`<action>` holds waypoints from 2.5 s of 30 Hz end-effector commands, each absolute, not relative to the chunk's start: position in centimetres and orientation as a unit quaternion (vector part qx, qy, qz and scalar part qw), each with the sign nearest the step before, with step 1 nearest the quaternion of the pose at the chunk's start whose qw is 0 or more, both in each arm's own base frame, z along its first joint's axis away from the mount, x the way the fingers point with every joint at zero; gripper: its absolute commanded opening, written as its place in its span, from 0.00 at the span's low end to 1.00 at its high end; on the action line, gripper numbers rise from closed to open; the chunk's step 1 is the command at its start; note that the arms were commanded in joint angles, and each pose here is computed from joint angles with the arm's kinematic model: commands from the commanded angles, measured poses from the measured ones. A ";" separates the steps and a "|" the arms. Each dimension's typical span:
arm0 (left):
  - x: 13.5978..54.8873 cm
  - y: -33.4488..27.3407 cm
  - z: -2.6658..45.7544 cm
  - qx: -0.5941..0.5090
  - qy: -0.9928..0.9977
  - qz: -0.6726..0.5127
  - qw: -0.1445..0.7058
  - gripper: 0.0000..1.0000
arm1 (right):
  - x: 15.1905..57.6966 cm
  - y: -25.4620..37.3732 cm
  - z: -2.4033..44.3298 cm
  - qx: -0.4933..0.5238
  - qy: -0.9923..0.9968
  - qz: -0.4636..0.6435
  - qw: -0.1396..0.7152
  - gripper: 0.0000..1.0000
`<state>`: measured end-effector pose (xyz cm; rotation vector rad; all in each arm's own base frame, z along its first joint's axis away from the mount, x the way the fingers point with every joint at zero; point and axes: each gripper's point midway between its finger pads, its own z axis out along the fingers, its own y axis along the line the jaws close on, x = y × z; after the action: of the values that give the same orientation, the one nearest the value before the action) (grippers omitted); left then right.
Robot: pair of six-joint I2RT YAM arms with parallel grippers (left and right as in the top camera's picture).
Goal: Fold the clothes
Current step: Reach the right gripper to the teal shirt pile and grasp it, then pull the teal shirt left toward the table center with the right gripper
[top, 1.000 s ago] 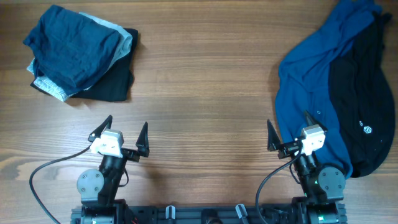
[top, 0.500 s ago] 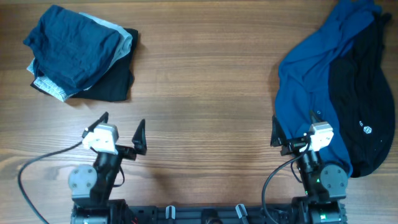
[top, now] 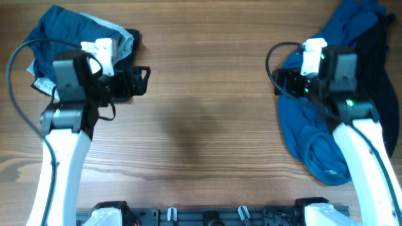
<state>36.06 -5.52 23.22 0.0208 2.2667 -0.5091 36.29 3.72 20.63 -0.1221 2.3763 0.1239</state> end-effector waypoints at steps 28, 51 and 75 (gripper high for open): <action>37.2 -16.0 14.8 -0.011 0.943 -0.176 0.283 0.99 | 26.7 -7.4 3.3 0.384 0.918 -0.037 0.091 0.76; 37.3 -16.1 15.0 -0.010 0.941 -0.178 0.287 0.67 | 33.7 -1.3 15.2 0.156 0.933 0.173 0.274 0.04; 37.3 -13.1 22.8 -0.034 0.900 -0.189 0.392 0.72 | 37.4 20.5 36.5 -0.035 0.771 0.359 0.525 0.16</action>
<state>36.81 -13.77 21.22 -0.0712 2.3314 -0.5060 37.39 20.79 34.03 -0.0802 1.9014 0.8806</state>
